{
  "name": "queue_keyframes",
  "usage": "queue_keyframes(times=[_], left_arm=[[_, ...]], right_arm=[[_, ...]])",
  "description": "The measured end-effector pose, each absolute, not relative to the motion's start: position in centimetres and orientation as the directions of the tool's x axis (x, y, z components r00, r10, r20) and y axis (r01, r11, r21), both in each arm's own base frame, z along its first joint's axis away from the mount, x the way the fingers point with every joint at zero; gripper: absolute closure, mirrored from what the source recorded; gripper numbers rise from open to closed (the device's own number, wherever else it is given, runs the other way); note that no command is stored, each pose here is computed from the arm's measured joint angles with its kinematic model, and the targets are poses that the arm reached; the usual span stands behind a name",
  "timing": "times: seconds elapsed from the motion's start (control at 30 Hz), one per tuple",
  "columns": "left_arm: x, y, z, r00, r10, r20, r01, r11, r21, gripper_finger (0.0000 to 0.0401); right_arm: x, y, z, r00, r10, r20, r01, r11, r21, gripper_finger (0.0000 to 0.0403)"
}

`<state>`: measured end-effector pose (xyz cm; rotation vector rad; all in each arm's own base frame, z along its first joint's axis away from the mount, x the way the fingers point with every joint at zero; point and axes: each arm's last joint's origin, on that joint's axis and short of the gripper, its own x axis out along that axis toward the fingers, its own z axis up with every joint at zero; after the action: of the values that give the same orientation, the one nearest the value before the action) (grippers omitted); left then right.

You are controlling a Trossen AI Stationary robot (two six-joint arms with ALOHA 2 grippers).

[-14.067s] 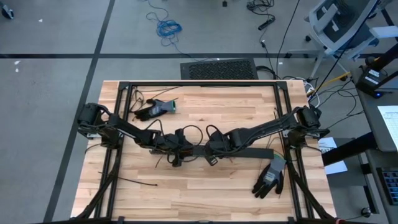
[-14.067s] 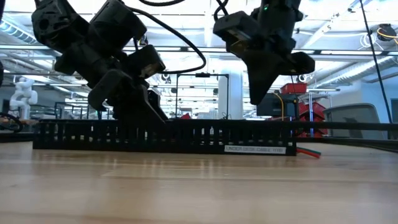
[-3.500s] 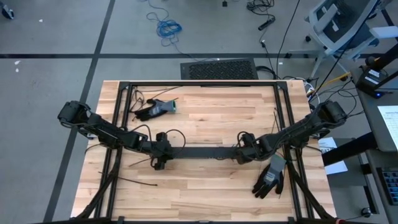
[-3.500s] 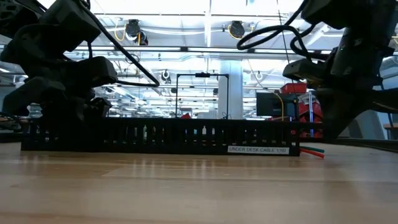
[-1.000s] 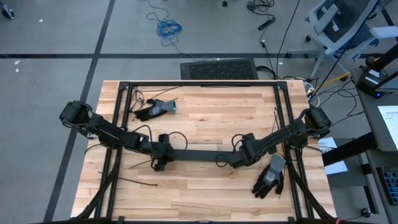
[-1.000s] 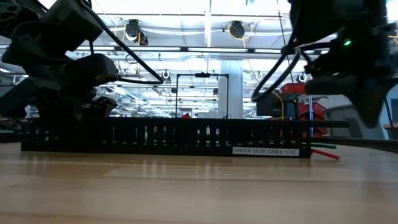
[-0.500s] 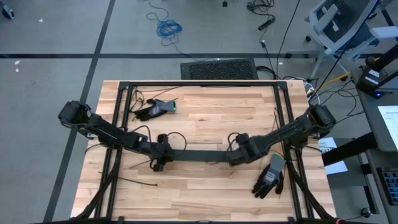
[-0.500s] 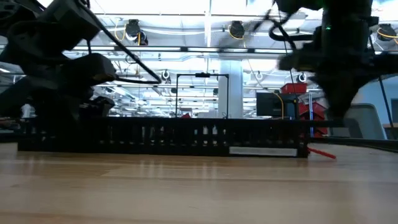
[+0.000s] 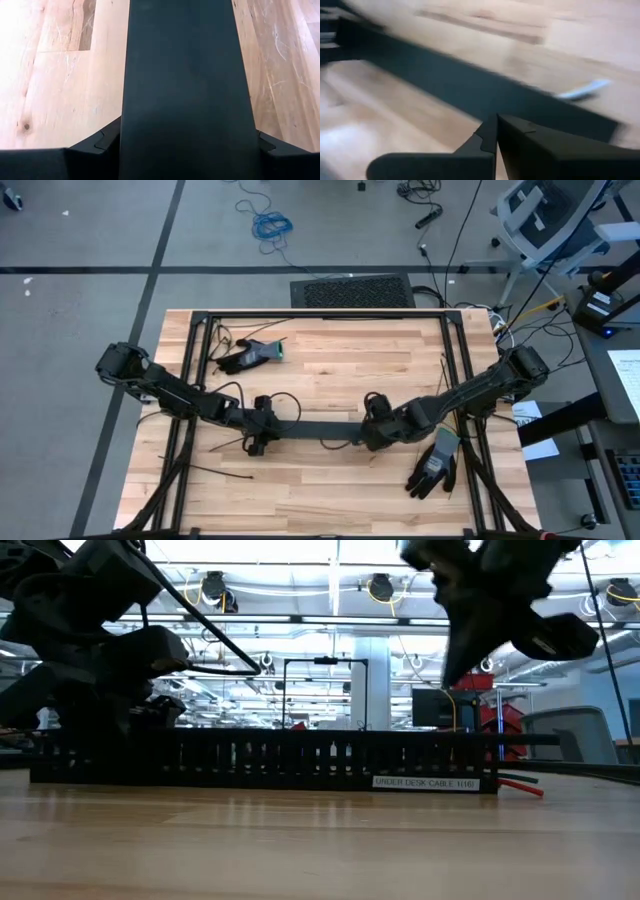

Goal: Ziptie cables
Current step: Close the black cable duct

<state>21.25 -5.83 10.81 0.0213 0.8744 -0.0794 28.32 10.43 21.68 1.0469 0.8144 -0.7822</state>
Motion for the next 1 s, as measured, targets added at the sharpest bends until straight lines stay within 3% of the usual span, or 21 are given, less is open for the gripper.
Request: queue_keyframes(times=[0.2,0.43,0.8,1.0], left_arm=[[21.4,-5.8,10.9,0.652,-0.063,-0.756,0.071,0.997,-0.022,0.0157],[22.4,-6.1,11.8,0.723,-0.089,-0.685,0.002,0.992,-0.128,0.0157],[22.2,-5.4,11.5,0.693,-0.043,-0.72,-0.115,0.979,-0.169,0.0157],[22.5,-5.2,11.8,0.662,-0.105,-0.742,-0.089,0.972,-0.217,0.0153]], right_arm=[[26.4,9.2,20.9,0.256,-0.171,-0.952,0.932,0.306,0.196,0.0403],[25.8,9.3,21.9,0.297,-0.216,-0.93,0.911,0.355,0.209,0.0403],[25.8,9.5,21.9,0.303,-0.179,-0.936,0.891,0.403,0.211,0.0403],[25.8,9.5,21.9,0.302,-0.179,-0.937,0.882,0.426,0.203,0.0403]])
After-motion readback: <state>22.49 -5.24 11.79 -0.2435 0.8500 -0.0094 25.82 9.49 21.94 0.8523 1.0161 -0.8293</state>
